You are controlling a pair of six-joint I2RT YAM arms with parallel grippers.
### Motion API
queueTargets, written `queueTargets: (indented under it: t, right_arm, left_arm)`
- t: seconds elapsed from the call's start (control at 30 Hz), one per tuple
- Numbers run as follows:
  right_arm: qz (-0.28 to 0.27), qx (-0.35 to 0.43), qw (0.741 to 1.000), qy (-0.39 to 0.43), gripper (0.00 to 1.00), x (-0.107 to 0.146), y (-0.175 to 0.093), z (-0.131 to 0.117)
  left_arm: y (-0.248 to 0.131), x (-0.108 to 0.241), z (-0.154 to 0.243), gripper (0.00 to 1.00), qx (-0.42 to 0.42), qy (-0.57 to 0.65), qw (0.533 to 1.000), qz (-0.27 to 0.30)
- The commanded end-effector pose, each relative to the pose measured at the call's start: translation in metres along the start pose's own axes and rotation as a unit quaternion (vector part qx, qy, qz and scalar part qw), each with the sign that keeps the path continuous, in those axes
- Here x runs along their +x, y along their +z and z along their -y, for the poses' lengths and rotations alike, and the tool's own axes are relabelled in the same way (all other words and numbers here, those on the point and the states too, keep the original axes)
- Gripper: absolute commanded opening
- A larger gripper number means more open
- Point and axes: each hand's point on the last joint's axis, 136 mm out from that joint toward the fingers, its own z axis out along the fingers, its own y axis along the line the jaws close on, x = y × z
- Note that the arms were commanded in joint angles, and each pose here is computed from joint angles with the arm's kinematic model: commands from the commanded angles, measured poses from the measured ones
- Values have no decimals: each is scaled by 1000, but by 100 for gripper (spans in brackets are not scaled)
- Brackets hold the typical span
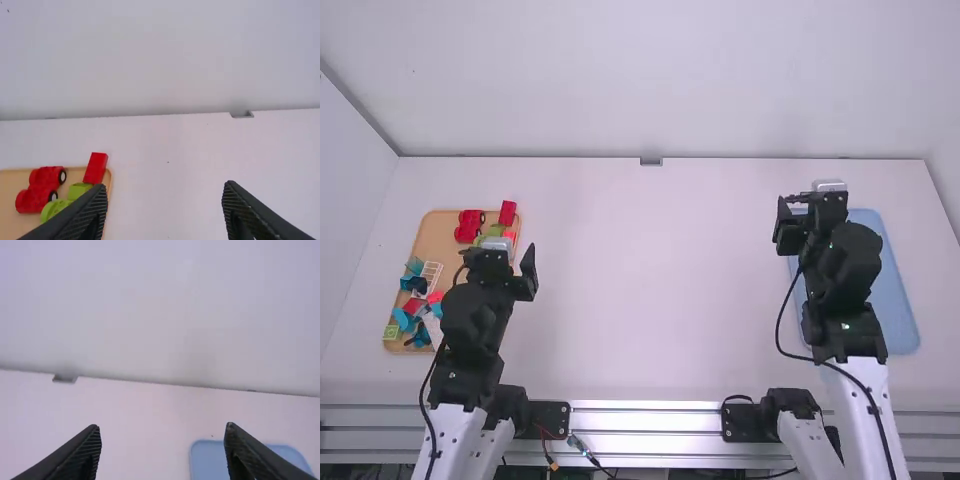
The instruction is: Assemble lego blocks to make yellow taxi
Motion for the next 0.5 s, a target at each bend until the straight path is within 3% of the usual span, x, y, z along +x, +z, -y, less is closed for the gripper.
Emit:
queueTargets:
  t: [0.0, 0.47]
  right_arm:
    - [20, 5, 999, 44, 58, 3, -9, 1]
    - [24, 5, 999, 43, 25, 79, -41, -6]
  left_arm:
    - [-3, 13, -1, 55, -3, -7, 1000, 3]
    - [-7, 90, 0, 25, -3, -7, 1000, 3]
